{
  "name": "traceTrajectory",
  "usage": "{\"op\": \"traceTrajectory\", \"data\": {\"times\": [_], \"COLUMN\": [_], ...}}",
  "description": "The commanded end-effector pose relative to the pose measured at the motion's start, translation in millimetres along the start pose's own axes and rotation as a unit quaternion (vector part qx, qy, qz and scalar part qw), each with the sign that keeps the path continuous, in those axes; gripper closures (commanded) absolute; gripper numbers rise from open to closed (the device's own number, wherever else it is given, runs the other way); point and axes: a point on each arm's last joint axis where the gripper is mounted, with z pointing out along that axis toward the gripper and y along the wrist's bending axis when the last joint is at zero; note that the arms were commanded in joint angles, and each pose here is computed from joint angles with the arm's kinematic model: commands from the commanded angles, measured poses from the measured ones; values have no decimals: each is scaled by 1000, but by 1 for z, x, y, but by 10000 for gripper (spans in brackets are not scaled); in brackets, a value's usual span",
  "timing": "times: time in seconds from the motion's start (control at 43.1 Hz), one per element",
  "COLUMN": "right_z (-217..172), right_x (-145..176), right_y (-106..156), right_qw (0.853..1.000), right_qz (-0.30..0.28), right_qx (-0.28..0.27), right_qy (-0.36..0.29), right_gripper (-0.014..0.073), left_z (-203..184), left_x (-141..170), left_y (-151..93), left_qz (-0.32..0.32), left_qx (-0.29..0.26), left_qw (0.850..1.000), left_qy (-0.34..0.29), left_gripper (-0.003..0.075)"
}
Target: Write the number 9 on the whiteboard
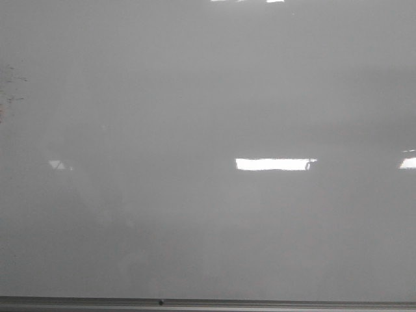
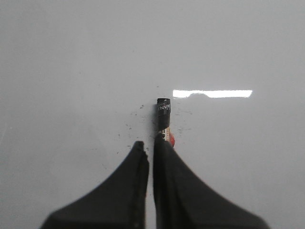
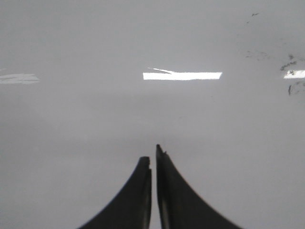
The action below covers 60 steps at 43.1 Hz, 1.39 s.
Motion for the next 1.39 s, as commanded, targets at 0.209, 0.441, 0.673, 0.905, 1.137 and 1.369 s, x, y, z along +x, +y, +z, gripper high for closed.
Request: {"op": "traceTrajectory", "data": {"times": [0.209,0.441,0.673,0.905,1.137,1.369], "right_z": [-3,-3,-3,-3,-3,-3], "right_x": [-22,-22,-22,-22,-22,-22], "right_y": [0,0,0,1,1,1], "right_qw": [997,997,997,997,997,997], "right_qz": [1,1,1,1,1,1], "right_qx": [2,2,1,0,0,0], "right_qy": [-71,-71,-71,-71,-71,-71], "right_gripper": [44,35,35,35,35,35], "left_z": [3,38,100,160,206,230], "left_x": [-9,-2,10,27,46,65], "left_y": [0,0,2,3,-16,-17], "left_qz": [-14,-33,-63,-59,-24,-23], "left_qx": [0,3,-3,-15,17,11], "left_qw": [999,999,991,988,987,984], "left_qy": [-42,35,119,140,158,177], "left_gripper": [116,123,123,123,124,220]}}
